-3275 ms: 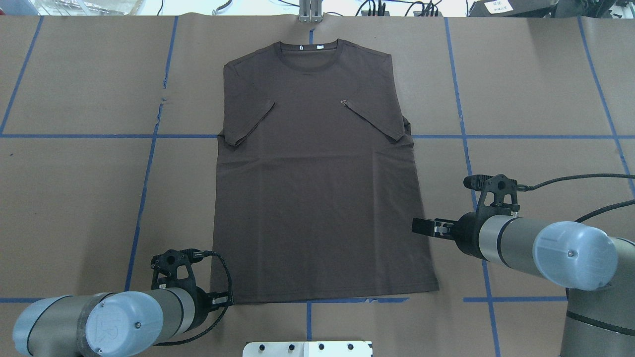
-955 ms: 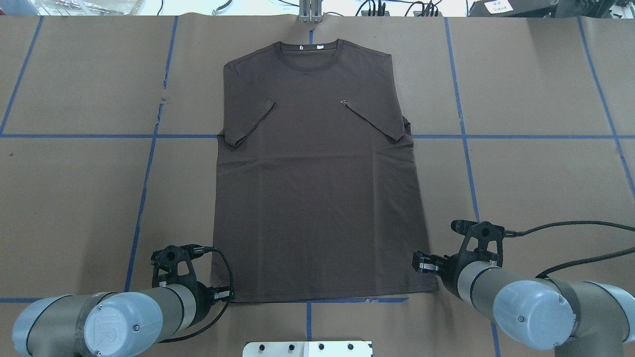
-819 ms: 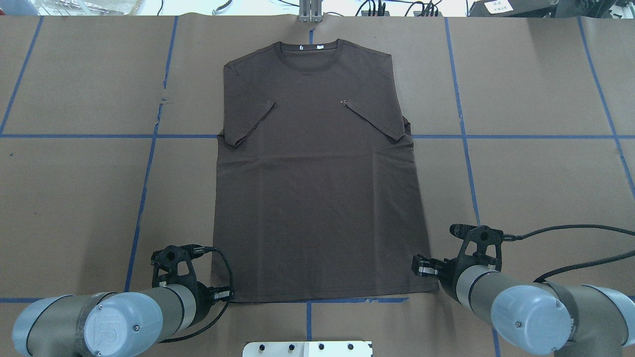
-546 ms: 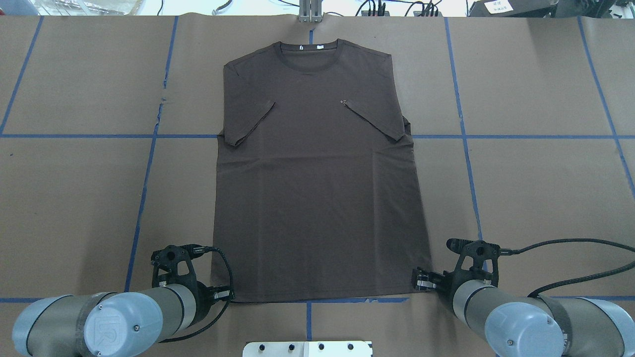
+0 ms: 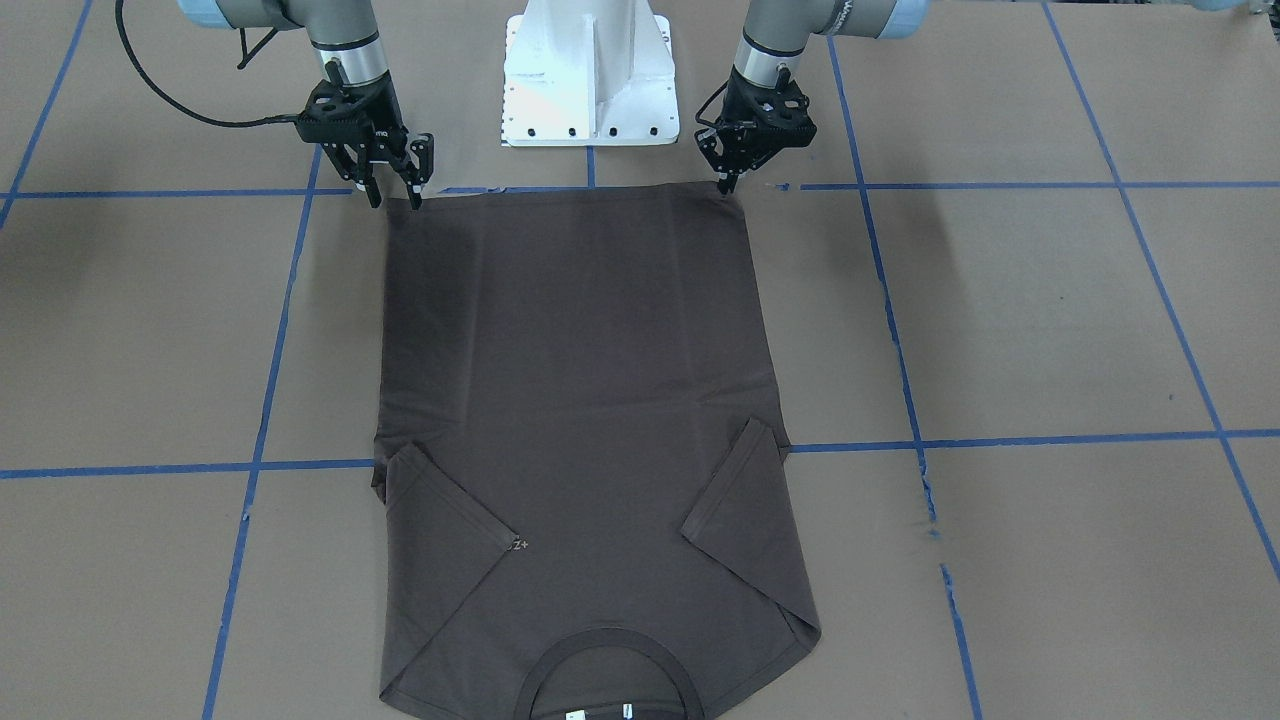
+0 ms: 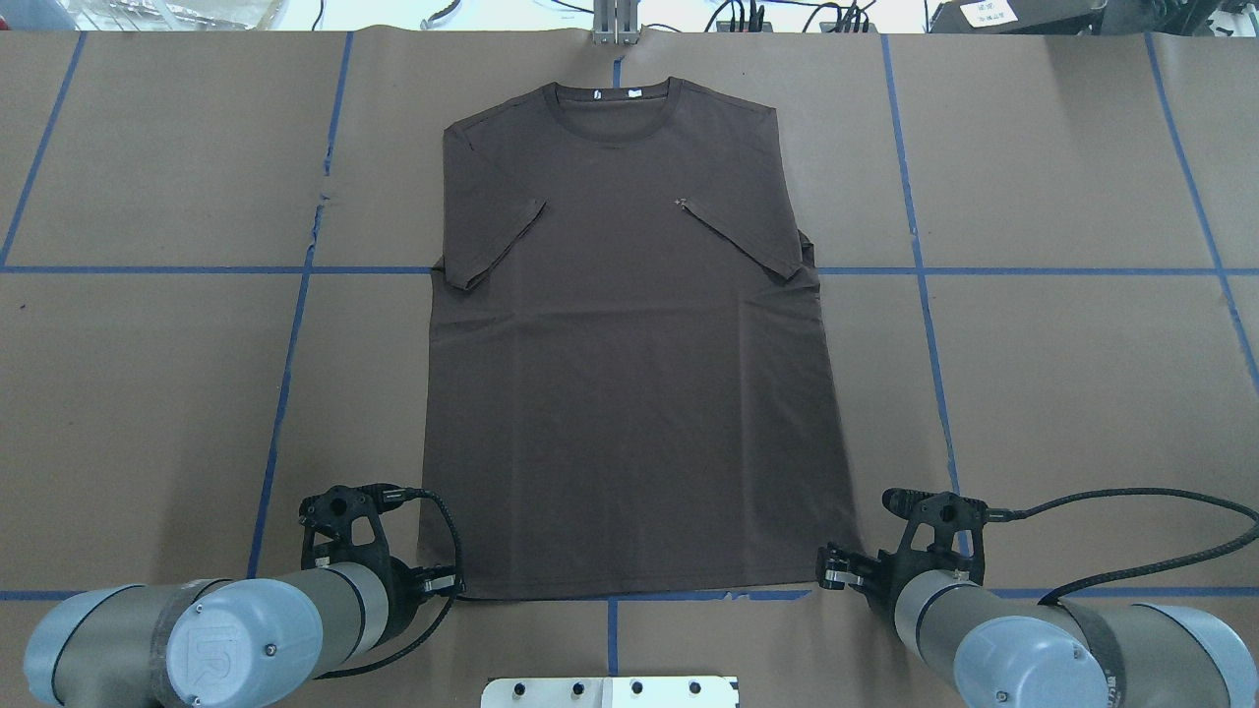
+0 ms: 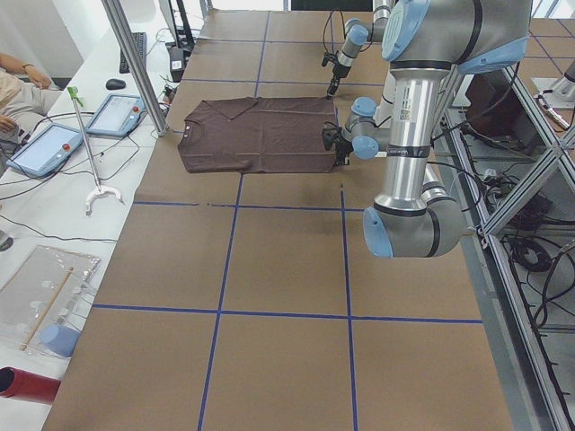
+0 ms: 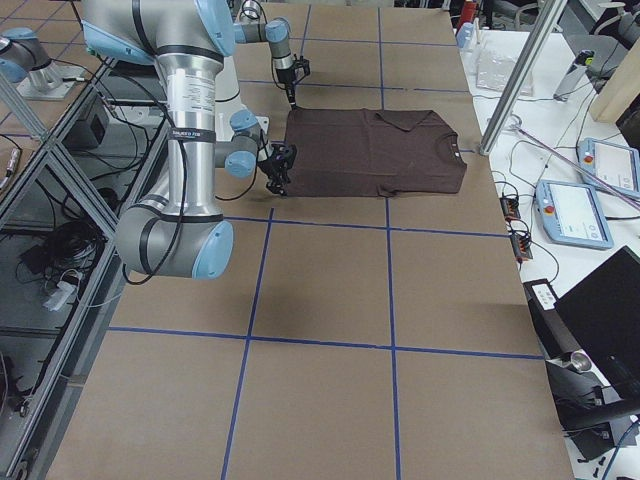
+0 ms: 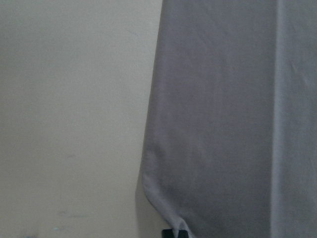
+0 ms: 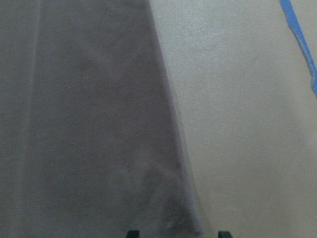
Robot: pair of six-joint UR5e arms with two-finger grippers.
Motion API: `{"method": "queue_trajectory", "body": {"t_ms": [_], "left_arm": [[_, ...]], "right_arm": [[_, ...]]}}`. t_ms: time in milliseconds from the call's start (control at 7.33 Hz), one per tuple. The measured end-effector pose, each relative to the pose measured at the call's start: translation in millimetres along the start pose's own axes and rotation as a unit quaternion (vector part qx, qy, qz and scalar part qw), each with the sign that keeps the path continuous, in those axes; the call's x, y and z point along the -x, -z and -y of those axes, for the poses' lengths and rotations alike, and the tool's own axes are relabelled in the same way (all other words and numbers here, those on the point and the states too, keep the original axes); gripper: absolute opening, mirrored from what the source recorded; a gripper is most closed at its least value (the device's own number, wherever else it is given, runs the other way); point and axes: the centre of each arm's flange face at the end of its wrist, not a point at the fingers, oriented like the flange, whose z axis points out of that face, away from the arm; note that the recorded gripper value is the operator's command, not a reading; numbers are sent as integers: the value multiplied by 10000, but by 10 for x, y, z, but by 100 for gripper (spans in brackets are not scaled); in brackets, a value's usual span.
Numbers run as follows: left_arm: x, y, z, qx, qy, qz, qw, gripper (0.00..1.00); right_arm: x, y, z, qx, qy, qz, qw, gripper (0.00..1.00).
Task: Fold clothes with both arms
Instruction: 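Close both grippers on the hem corners of the shirt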
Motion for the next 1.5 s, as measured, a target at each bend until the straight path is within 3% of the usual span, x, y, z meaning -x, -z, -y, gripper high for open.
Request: {"method": "queue_trajectory", "body": {"t_ms": [136,273,546,682,819,1501], "left_arm": [[0,0,3,-2,2,0,10000,0],[-1,2,10,-30,2,-5,10000,0],[-4,6,25,-104,3,-12,9999,0],[-9,10,28,-113,4,-17,9999,0],[-17,23,29,-117,5,-33,9999,0],[-54,152,78,-135,-1,-126,9998,0]], "right_arm": [[-7,-16,-11,1,5,-15,10000,62],[-10,-22,-18,3,9,-22,10000,52],[-5,-24,-27,6,-8,-19,10000,10],[-6,-30,-32,9,-30,-25,10000,4],[-13,-44,-36,9,-39,-39,10000,0],[46,48,10,6,-87,63,9999,0]]}}
